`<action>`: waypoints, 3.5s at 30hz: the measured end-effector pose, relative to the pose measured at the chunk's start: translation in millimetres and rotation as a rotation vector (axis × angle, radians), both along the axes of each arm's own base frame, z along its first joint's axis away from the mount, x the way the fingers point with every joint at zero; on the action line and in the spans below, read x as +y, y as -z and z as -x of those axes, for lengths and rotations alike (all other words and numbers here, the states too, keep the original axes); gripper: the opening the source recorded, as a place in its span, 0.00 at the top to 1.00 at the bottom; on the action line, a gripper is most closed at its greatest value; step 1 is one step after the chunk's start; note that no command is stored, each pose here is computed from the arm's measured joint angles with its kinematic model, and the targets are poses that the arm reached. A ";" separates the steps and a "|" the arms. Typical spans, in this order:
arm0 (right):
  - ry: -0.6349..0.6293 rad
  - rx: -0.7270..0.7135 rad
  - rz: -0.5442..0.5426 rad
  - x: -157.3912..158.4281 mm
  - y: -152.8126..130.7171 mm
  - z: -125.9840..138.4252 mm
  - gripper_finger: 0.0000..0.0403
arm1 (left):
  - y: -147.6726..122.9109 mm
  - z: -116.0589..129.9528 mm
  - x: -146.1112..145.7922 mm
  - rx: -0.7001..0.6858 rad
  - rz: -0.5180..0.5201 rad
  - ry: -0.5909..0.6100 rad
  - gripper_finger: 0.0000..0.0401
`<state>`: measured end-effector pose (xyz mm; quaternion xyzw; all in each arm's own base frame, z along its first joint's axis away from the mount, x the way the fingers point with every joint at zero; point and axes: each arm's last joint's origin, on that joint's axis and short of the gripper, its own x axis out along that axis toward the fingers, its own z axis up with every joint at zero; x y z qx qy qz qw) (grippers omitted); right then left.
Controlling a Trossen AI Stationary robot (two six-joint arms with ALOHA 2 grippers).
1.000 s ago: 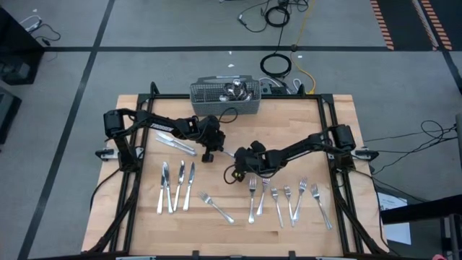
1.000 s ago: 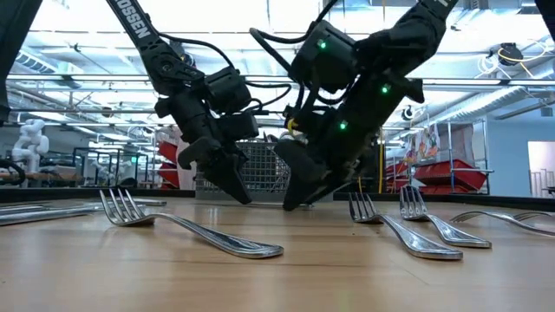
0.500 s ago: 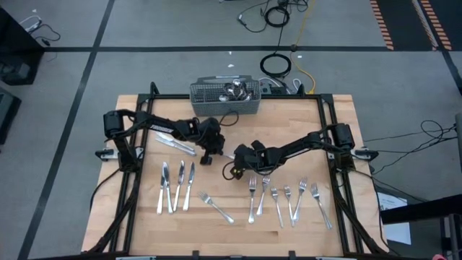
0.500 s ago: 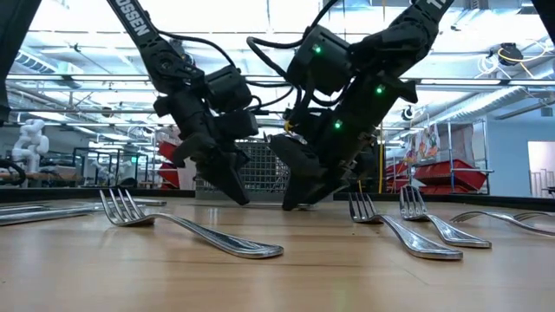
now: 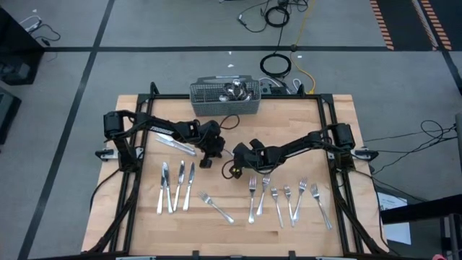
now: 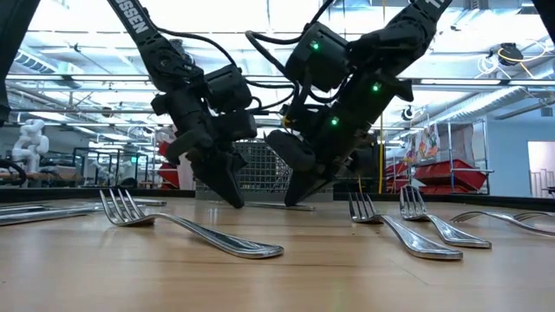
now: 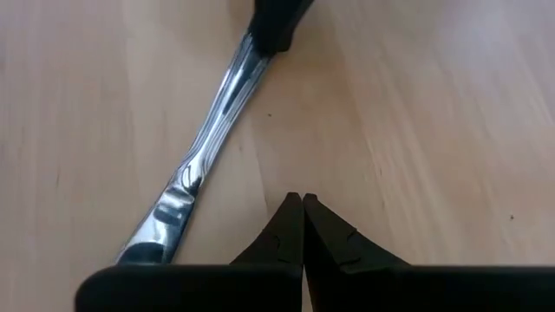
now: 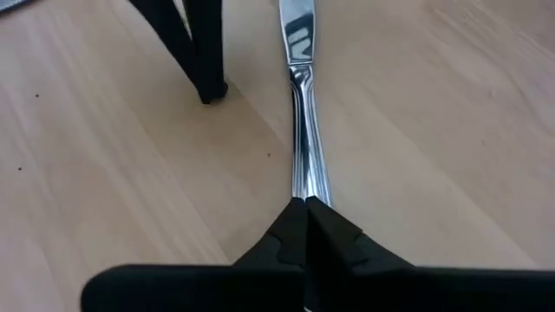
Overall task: Sort silverware
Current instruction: Put the silver knife into the gray utensil holder
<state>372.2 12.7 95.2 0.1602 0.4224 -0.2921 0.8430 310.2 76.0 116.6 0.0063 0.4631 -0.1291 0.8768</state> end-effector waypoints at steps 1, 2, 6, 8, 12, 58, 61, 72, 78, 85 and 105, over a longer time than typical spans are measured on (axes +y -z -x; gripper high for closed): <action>-0.008 0.000 -0.001 0.1 -1.4 -0.3 0.99 | -1.2 0.2 0.0 0.001 0.007 -0.014 1.00; -0.016 0.000 0.002 0.2 -2.3 -0.8 0.99 | -3.5 1.1 -0.1 0.005 0.012 -0.030 1.00; -0.029 -0.016 0.029 0.3 -11.4 -3.4 0.99 | -20.3 5.1 -1.1 -0.019 0.017 -0.075 1.00; -0.037 -0.024 0.029 0.5 -16.3 -3.8 0.99 | -35.7 7.5 -1.2 -0.062 0.004 -0.089 1.00; -0.035 -0.045 0.053 -1.2 -29.4 -3.1 0.99 | -68.6 17.8 0.4 -0.141 -0.046 -0.153 1.00; -0.078 0.003 -0.024 -3.0 -46.8 14.8 0.79 | -59.9 51.7 56.8 0.024 0.177 -0.502 0.81; -0.074 0.025 -0.027 -2.7 -39.6 14.7 0.79 | -59.9 54.7 61.7 0.028 0.203 -0.546 0.81; -0.043 0.003 -0.040 -2.5 -21.9 6.5 0.79 | -59.4 69.5 81.2 0.012 0.381 -0.602 0.81; -0.048 -0.009 -0.048 -2.2 -21.8 5.3 0.79 | -39.5 82.7 79.9 0.023 0.476 -0.679 0.81; -0.050 -0.007 -0.051 -2.1 -21.5 5.4 0.79 | -17.7 96.3 79.9 -0.094 0.651 -0.786 0.81; -0.056 -0.034 -0.064 -1.7 -21.7 3.2 0.79 | -0.7 113.7 76.8 -0.047 0.682 -0.899 0.66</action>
